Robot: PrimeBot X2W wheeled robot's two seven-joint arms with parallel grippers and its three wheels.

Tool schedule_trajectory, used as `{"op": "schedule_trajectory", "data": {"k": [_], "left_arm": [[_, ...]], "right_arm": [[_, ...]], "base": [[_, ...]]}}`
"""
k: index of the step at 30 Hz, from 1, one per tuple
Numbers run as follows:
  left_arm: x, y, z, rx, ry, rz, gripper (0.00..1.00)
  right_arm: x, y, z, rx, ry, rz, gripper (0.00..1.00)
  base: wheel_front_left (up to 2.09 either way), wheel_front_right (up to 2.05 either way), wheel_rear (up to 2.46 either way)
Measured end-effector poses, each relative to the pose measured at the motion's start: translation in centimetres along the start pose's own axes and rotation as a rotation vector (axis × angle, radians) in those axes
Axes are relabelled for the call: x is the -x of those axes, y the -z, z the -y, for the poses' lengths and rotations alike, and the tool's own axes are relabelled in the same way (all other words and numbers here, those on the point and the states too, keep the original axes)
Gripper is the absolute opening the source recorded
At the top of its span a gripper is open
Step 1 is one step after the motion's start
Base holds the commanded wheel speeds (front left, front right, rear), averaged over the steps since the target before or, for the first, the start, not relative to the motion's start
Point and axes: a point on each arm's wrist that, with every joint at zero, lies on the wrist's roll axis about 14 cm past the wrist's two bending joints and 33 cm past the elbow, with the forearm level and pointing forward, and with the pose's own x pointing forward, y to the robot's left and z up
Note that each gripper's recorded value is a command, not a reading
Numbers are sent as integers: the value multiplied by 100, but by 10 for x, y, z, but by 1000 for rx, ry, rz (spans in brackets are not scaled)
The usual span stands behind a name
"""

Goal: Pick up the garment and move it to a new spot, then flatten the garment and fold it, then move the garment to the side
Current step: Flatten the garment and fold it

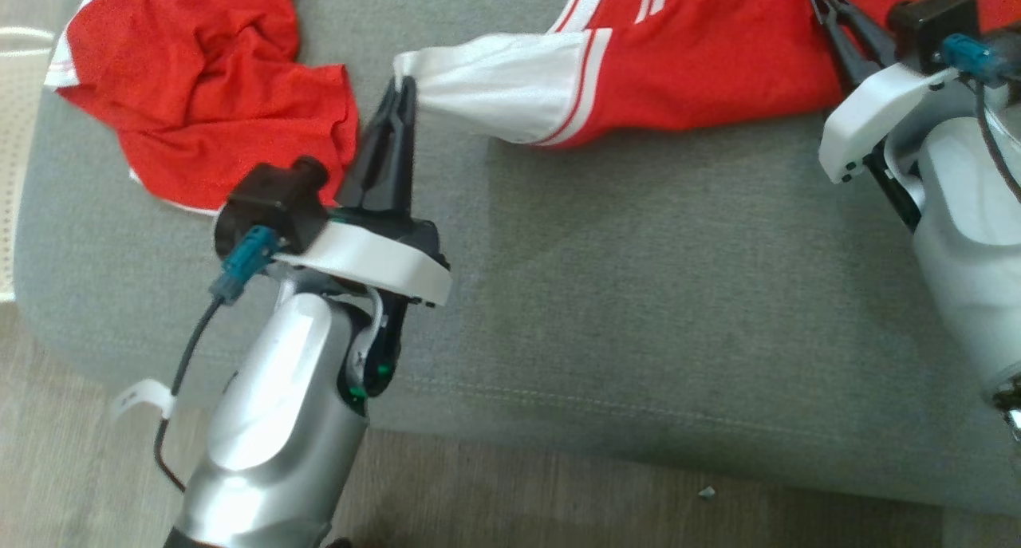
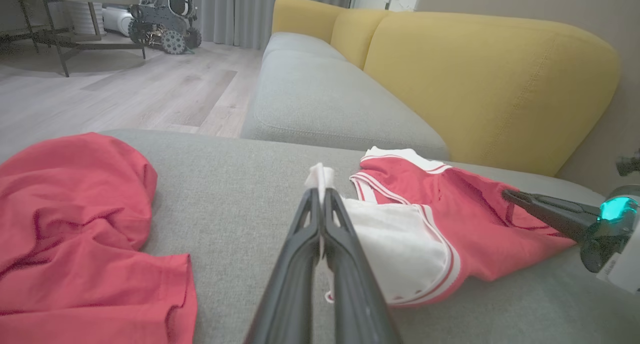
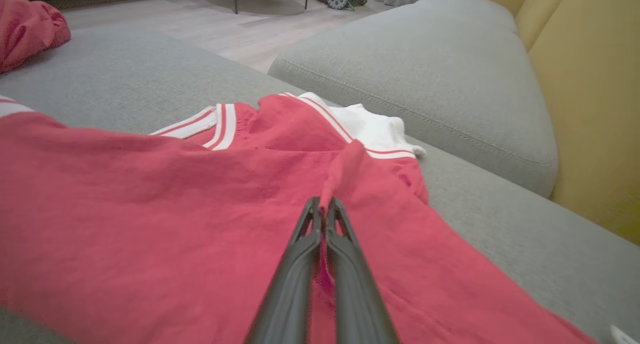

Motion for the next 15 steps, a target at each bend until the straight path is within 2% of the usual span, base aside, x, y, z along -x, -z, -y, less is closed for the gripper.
{"op": "schedule_trajectory", "data": {"k": [8,15], "left_arm": [[0,-27,-3,-9,-14,73,0],[7,-69,-1,-25,-1,182,0]], "right_arm": [[40,-33,51,45,117,79,0],[113,-91,124,158,301,211,0]], "base": [[0,0,0],[0,0,0]]}}
